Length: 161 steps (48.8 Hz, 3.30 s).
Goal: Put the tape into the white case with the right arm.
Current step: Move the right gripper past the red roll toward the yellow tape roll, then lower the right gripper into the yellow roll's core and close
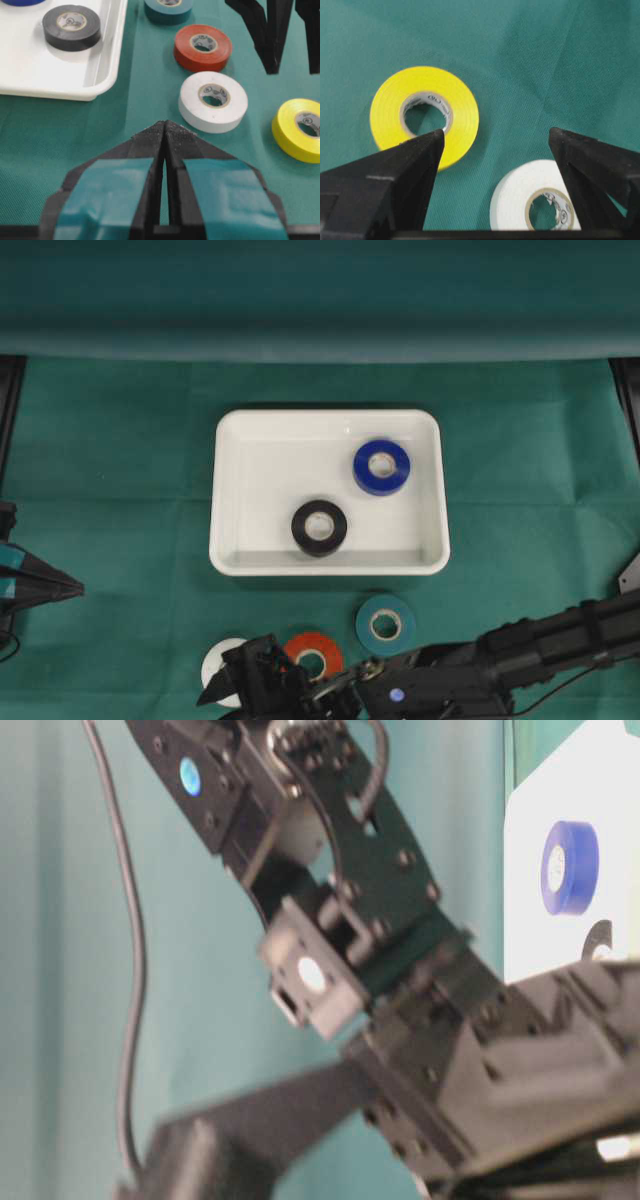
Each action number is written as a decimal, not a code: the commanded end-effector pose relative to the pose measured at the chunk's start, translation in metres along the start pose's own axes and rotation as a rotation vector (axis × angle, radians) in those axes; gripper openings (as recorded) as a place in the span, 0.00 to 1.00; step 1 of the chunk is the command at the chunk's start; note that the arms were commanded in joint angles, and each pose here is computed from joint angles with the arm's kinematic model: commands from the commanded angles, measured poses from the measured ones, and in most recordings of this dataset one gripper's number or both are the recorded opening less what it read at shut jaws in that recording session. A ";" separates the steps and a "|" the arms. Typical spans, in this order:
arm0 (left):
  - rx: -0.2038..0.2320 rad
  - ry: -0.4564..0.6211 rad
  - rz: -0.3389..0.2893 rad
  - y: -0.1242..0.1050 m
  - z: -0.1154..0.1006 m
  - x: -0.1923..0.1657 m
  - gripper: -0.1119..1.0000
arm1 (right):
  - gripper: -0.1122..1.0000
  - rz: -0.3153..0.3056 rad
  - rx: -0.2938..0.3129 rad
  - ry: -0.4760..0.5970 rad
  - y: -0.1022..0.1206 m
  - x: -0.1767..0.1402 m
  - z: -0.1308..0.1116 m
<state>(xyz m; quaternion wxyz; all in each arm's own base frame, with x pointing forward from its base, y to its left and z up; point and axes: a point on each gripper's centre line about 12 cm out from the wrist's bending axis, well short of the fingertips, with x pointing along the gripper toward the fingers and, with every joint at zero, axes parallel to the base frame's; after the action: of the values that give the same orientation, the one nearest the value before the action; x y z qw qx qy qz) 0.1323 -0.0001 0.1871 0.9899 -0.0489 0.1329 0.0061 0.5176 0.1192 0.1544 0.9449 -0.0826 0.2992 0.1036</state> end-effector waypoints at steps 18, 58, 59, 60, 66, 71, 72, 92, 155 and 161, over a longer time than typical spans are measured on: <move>-0.003 -0.014 -0.001 0.000 0.005 0.000 0.10 | 0.61 -0.006 0.020 -0.037 -0.001 0.006 0.018; -0.017 -0.012 -0.001 0.000 0.002 0.001 0.10 | 0.60 0.009 0.122 -0.022 -0.004 0.051 -0.009; -0.015 -0.014 -0.001 0.000 0.003 0.000 0.10 | 0.60 0.009 0.122 -0.020 -0.004 0.051 -0.009; -0.015 -0.012 -0.001 0.000 0.002 0.001 0.10 | 0.59 0.008 0.124 -0.019 -0.004 0.051 -0.009; -0.015 -0.014 -0.001 0.000 0.003 0.000 0.10 | 0.52 0.001 0.129 -0.006 -0.005 0.051 -0.011; -0.015 -0.014 -0.001 0.000 0.003 0.000 0.10 | 0.37 -0.004 0.126 0.003 -0.006 0.051 -0.012; -0.015 -0.014 -0.001 0.000 0.003 0.000 0.10 | 0.33 -0.004 0.126 0.003 -0.006 0.051 -0.012; -0.015 -0.014 -0.001 0.000 0.003 0.000 0.10 | 0.11 -0.020 0.120 0.033 -0.007 0.049 -0.013; -0.015 -0.014 -0.001 0.000 0.003 0.000 0.10 | 0.11 -0.182 0.167 0.067 -0.066 -0.017 0.033; -0.015 -0.014 -0.001 0.000 0.003 0.000 0.10 | 0.11 -0.234 0.187 0.072 -0.096 -0.028 0.030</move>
<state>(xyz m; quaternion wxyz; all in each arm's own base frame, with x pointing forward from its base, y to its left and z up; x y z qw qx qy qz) 0.1320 -0.0002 0.1847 0.9894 -0.0557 0.1337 0.0064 0.5371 0.0498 0.1611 0.9295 -0.0377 0.3662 -0.0210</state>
